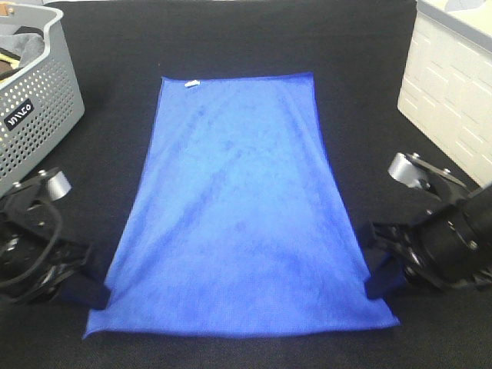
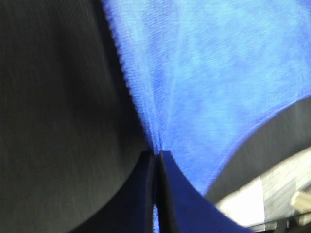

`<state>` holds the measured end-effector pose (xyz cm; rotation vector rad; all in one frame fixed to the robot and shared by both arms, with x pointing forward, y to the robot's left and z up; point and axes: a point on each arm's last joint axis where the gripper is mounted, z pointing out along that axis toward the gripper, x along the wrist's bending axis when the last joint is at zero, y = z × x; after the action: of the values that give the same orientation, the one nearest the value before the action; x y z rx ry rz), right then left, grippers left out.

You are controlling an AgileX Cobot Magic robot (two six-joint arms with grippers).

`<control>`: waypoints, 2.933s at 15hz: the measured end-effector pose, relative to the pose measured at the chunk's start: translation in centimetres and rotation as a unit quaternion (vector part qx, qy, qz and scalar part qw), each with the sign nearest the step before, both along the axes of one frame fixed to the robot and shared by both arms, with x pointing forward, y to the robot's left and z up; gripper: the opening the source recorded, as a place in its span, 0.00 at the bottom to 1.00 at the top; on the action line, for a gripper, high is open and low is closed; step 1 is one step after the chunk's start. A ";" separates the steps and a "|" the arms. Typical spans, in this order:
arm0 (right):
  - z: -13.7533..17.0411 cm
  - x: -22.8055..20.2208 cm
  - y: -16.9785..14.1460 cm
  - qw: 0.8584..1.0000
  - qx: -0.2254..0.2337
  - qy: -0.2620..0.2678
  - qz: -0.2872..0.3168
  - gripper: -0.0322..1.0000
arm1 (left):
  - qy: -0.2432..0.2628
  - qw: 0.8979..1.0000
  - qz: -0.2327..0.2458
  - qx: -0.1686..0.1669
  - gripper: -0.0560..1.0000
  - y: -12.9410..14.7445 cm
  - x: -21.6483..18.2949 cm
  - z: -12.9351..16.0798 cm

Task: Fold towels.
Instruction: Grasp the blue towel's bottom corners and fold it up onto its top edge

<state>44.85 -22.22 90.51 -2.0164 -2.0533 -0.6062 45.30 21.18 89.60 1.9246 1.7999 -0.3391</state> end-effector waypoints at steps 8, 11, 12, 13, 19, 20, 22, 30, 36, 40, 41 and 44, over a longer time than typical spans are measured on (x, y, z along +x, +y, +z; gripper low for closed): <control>1.0 -5.7 -0.7 0.999 0.017 0.032 0.007 0.03 | 0.039 0.998 -0.038 0.021 0.05 1.0 -4.3 4.5; 1.9 -4.8 -0.6 1.000 0.018 0.008 0.006 0.03 | 0.017 0.999 -0.015 0.024 0.05 1.2 -4.1 5.1; 2.6 -3.9 -0.5 1.000 0.018 -0.010 0.009 0.03 | 0.001 1.000 0.002 0.030 0.05 1.3 -3.7 5.1; 3.3 -2.9 -0.3 0.999 0.017 -0.028 0.015 0.03 | -0.013 0.999 0.015 0.032 0.05 1.3 -3.2 5.3; 6.4 8.3 1.5 0.995 -0.004 -0.089 0.035 0.03 | -0.088 0.995 0.016 0.054 0.05 0.0 6.2 7.0; 6.7 10.1 1.7 0.994 -0.008 -0.098 0.037 0.03 | -0.097 0.994 0.014 0.058 0.05 -0.3 8.0 7.1; 7.1 13.7 2.2 0.992 -0.021 -0.120 0.038 0.03 | -0.108 0.992 0.031 0.060 0.05 0.1 11.9 7.1; 6.5 25.6 3.9 0.977 -0.046 -0.205 0.037 0.03 | -0.215 0.972 0.073 0.052 0.05 -0.2 24.4 7.2; 3.7 32.6 4.1 0.952 -0.072 -0.295 0.024 0.03 | -0.329 0.934 0.111 0.081 0.05 -0.1 31.0 4.1; 1.2 33.5 3.9 0.946 -0.082 -0.313 0.010 0.03 | -0.341 0.928 0.117 0.095 0.07 -0.1 32.2 1.5; 0.6 33.6 3.9 0.947 -0.083 -0.309 0.010 0.12 | -0.341 0.928 0.118 0.097 0.16 -0.1 32.3 1.0; 0.4 33.5 4.0 0.949 -0.084 -0.303 0.014 0.59 | -0.342 0.927 0.118 0.097 0.56 -0.1 32.4 1.0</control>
<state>78.36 -18.26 90.91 -2.0639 -2.5312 -1.2065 77.69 21.07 90.64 1.6238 1.5790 0.5528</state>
